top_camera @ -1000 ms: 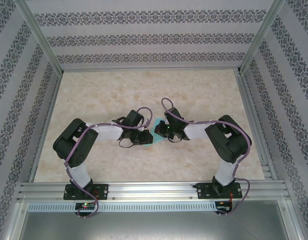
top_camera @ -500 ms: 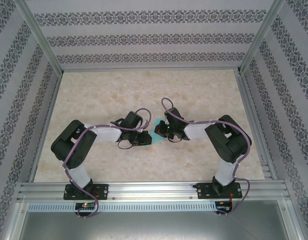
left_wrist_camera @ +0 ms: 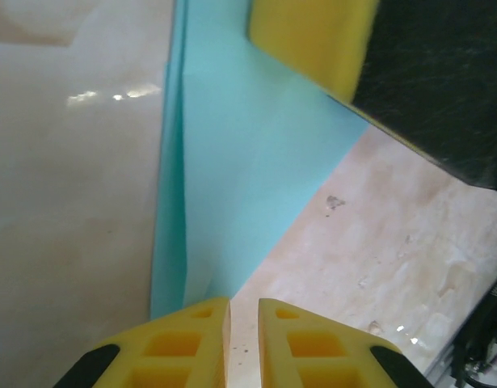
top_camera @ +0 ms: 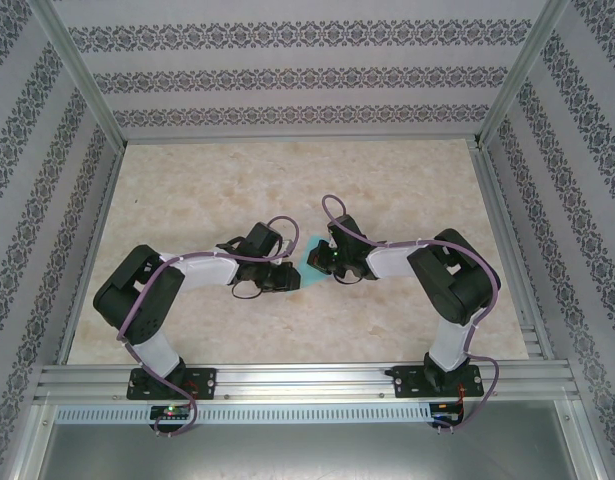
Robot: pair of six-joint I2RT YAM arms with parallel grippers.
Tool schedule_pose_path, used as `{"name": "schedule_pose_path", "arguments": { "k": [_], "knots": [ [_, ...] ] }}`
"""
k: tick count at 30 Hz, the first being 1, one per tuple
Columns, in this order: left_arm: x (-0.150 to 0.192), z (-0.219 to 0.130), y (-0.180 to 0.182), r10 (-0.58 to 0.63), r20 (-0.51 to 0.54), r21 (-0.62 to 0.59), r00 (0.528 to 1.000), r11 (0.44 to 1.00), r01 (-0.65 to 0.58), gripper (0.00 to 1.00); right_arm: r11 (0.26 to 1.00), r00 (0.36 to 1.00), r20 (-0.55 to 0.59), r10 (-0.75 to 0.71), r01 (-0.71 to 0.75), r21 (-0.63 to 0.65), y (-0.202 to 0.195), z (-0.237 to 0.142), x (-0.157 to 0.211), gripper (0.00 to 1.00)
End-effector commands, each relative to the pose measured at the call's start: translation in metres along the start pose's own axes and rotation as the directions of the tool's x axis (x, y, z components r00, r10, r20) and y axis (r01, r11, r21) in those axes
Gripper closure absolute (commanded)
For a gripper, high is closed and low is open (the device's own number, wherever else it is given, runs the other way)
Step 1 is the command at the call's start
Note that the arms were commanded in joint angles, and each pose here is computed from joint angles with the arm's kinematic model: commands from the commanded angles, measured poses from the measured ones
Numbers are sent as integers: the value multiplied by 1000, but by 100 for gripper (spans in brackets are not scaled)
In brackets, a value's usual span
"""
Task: Fold a paper plane with a square sheet of paper (pick it up from the middle)
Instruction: Fourth fold the wing at the center of the table.
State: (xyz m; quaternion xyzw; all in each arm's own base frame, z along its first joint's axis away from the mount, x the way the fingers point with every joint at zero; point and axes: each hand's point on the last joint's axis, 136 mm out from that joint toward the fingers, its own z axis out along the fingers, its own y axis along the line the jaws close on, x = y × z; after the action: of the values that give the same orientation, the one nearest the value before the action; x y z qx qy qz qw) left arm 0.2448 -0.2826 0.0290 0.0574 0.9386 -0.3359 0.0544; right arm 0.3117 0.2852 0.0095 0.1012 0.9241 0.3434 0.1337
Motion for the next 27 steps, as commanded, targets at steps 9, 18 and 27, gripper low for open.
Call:
{"name": "schedule_pose_path", "arguments": {
  "k": [9,18,27],
  "knots": [
    [11,-1,32,15,-13,-150,1000,989,-17,84,945,987,-98,126,-90,316,-95,7,43,100],
    [20,-3,41,-8,-26,-156,1000,988,4,84,942,987,-101,125,-86,325,-97,6,43,100],
    [31,-8,60,-84,-23,-133,996,988,80,86,938,986,-108,126,-83,337,-100,6,45,100]
  ]
}}
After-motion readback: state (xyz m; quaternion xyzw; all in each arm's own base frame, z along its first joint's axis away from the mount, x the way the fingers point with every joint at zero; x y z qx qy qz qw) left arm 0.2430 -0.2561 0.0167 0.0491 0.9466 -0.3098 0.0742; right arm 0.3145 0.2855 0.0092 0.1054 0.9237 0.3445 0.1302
